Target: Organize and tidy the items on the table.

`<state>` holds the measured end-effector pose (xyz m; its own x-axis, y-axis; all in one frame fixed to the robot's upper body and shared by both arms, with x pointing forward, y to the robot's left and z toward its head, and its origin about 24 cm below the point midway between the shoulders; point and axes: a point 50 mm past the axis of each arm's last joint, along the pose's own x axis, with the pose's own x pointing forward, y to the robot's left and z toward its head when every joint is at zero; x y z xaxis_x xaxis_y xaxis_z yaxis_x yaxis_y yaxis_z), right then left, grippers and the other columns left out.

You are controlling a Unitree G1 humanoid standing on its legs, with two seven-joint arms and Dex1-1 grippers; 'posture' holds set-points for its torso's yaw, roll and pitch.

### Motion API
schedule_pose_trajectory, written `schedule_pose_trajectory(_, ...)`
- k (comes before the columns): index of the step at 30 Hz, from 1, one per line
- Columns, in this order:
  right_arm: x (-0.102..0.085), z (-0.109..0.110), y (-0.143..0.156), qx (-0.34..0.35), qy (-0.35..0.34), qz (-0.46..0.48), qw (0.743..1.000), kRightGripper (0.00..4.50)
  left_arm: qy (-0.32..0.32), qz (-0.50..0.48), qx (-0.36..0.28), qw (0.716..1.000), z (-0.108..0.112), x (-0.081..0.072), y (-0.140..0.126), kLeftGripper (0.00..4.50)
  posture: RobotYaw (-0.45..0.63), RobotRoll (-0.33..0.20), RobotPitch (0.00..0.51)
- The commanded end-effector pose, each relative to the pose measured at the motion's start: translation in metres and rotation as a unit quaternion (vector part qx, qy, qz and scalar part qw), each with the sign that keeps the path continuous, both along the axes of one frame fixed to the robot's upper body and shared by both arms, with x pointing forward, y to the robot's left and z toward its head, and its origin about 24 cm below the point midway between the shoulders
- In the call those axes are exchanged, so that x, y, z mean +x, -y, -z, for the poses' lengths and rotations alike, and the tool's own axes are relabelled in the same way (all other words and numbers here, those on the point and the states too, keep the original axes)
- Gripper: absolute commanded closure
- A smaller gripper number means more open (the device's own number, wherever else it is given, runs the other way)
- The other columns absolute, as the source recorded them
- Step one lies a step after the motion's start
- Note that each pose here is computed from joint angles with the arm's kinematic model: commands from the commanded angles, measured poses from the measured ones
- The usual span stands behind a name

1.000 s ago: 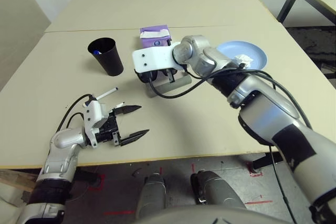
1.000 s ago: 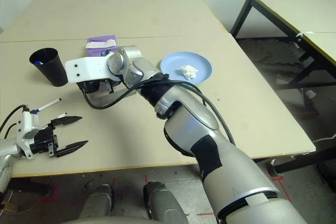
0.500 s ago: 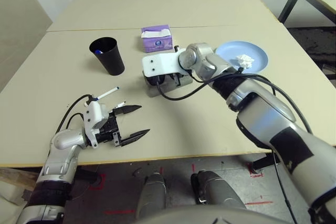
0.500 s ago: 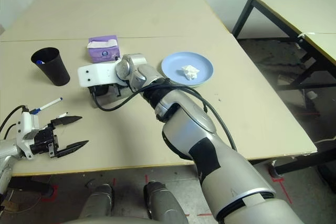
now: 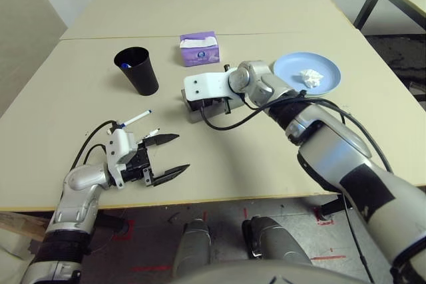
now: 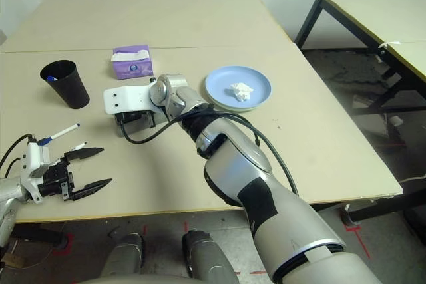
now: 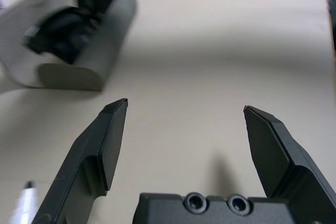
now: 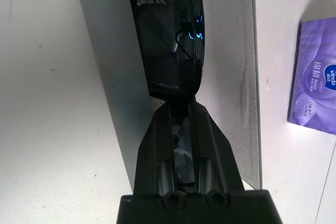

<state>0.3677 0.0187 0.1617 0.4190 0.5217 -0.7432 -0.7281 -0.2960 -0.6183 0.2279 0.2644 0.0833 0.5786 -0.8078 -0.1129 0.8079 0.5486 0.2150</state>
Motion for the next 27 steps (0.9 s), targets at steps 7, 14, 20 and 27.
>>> schedule_pose_trajectory(7,-0.003,0.011,0.001,-0.011,-0.024,0.002,1.0,4.37,-0.009,-0.051,0.004,0.999,-0.001,-0.024,-0.02,0.0,0.01,0.0,0.146)
schedule_pose_trajectory(14,-0.005,0.015,0.003,-0.02,-0.034,0.001,0.999,3.64,-0.008,-0.054,0.002,0.999,0.0,-0.027,-0.016,0.0,0.01,0.0,0.141)
schedule_pose_trajectory(20,-0.002,0.009,0.004,-0.016,-0.024,0.006,1.0,1.73,-0.006,-0.052,-0.002,0.999,0.001,-0.023,-0.013,0.0,0.0,0.0,0.136)
schedule_pose_trajectory(27,0.005,-0.004,0.007,-0.007,-0.009,0.017,1.0,0.04,-0.007,-0.048,-0.005,0.999,0.004,-0.017,-0.011,0.0,-0.01,0.0,0.131)
